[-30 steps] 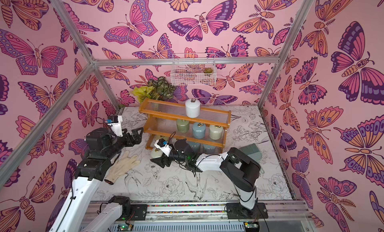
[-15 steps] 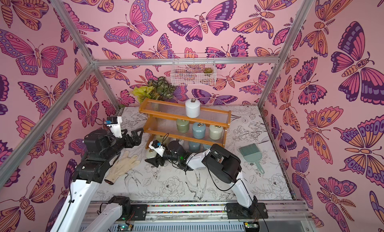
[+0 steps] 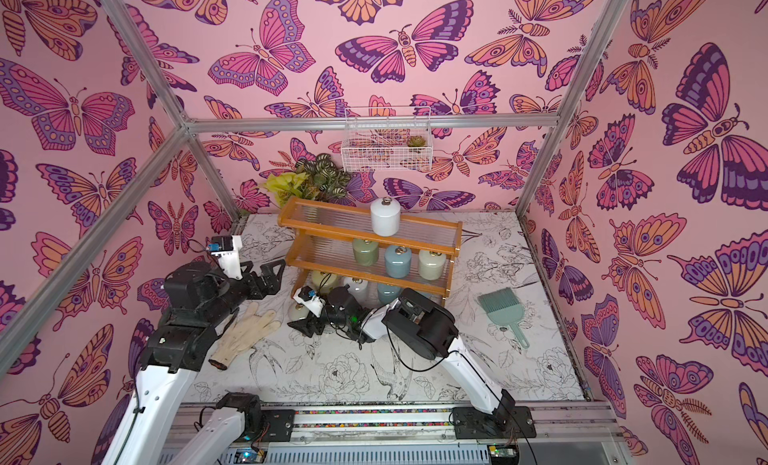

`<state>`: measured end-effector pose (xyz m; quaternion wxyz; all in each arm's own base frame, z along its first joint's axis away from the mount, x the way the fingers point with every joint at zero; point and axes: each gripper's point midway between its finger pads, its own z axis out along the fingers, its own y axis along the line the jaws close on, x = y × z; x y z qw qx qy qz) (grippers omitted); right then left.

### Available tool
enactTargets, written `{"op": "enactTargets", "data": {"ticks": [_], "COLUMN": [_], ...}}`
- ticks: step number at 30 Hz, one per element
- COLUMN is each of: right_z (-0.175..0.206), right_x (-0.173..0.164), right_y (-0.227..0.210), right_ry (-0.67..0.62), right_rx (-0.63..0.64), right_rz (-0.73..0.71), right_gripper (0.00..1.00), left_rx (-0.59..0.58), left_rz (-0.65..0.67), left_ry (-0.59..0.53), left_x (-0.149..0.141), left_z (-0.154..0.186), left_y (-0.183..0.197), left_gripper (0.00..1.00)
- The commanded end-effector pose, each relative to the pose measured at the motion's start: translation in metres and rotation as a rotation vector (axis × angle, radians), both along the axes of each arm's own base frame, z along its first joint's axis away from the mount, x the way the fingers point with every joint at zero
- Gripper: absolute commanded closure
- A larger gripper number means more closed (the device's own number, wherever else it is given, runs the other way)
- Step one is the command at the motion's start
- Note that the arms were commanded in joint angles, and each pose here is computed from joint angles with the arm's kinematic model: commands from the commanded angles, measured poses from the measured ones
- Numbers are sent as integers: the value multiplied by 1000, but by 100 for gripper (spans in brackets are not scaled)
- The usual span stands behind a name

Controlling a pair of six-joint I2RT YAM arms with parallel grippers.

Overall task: Remove the tea canisters from the shelf
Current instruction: Place the tea canister at the center of the board.

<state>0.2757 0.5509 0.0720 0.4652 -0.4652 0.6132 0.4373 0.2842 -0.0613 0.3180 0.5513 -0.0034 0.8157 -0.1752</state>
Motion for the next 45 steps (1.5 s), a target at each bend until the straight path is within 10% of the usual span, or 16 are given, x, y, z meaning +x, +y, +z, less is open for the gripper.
{"op": "enactTargets", "data": {"ticks": [1,19,31,45], "right_z": [38,28,145,375], "right_x": [7,16,20,-31], "right_y": [16,20,-20,-150], "right_ry": [-54,-60,-146,-372], "right_rx": [105,35,105,198], "right_rz": [-13,-34,-106,-289], "right_gripper": [26,1,1,1], "left_rx": [12,18,11,-27], "left_rz": [-16,-29,-30,-65], "left_ry": [-8,-1,-49,-138], "left_x": [-2,0,0,-5], "left_z": [5,2,24,46], "left_y": [-2,-4,-5,-11], "left_gripper": [0,0,0,0]}}
